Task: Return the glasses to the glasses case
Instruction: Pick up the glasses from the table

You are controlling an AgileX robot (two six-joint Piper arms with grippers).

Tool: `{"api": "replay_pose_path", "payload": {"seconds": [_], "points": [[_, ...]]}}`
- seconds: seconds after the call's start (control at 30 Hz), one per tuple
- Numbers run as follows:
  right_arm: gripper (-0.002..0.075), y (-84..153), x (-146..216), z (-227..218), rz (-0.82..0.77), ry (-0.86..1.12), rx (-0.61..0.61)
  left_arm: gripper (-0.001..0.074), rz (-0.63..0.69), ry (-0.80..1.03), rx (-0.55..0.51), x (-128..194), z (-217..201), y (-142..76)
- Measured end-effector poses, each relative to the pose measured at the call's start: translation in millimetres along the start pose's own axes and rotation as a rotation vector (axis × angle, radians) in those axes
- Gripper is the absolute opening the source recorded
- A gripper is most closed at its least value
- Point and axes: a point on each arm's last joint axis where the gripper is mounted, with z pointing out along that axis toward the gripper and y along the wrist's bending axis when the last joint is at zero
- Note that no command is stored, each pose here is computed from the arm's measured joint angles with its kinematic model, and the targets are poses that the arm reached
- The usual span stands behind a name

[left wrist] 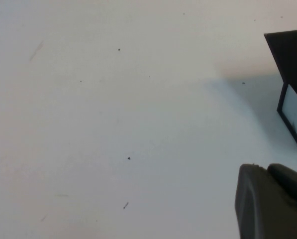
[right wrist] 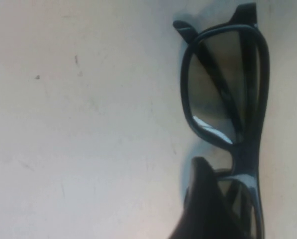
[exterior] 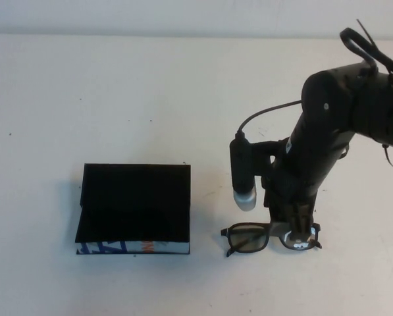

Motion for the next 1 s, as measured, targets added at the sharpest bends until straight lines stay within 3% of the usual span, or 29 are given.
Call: {"api": "replay_pose_path", "payload": {"seconds": [0.37, 1.0], "points": [[0.0398, -15, -1, 28, -0.022, 0.057, -0.055, -0.0004, 0.0, 0.0, 0.0, 0, 0, 0], [0.0365, -17, 2, 48, -0.018, 0.094, -0.109, -0.0004, 0.0, 0.0, 0.0, 0, 0, 0]]}}
